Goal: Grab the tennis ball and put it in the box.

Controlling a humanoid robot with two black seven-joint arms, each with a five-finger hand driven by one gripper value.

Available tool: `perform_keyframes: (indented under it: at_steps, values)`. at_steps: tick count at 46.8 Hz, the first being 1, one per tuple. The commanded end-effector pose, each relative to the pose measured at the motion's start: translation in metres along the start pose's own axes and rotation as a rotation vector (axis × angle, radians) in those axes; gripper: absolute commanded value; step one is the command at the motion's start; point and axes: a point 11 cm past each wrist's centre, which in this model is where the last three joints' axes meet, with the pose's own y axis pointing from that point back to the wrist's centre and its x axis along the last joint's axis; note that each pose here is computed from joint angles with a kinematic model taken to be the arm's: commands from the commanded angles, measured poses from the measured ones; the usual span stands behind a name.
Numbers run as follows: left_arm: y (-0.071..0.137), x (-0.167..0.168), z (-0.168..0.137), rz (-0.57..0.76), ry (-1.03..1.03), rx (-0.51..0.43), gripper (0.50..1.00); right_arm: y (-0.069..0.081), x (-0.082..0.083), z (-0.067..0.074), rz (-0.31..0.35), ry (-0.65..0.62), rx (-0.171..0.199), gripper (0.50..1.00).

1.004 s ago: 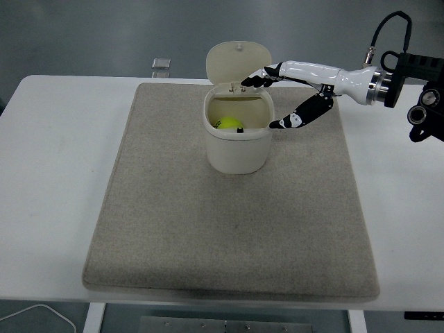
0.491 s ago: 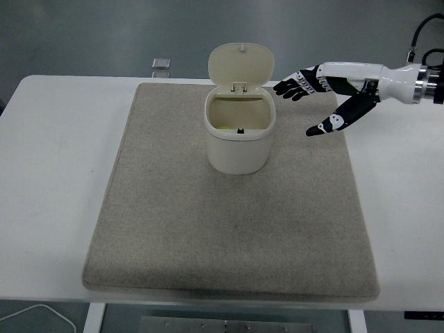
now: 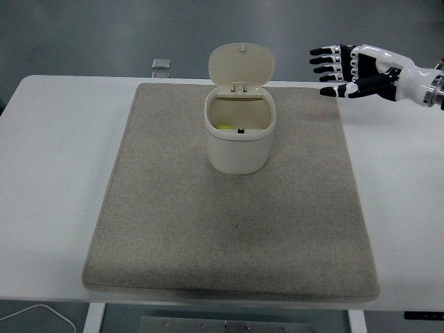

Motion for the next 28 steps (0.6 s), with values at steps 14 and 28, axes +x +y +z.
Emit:
perform_keyframes:
  at_steps: [14, 28]
  values:
    - [0.0, 0.0, 0.0, 0.0, 0.001, -0.001, 0.992, -0.021, -0.02, 0.039, 0.2, -0.225, 0.011, 0.919]
    - [0.0, 0.0, 0.0, 0.0, 0.0, -0.001, 0.992, -0.018, -0.012, 0.05, 0.3, -0.337, 0.01, 0.93]
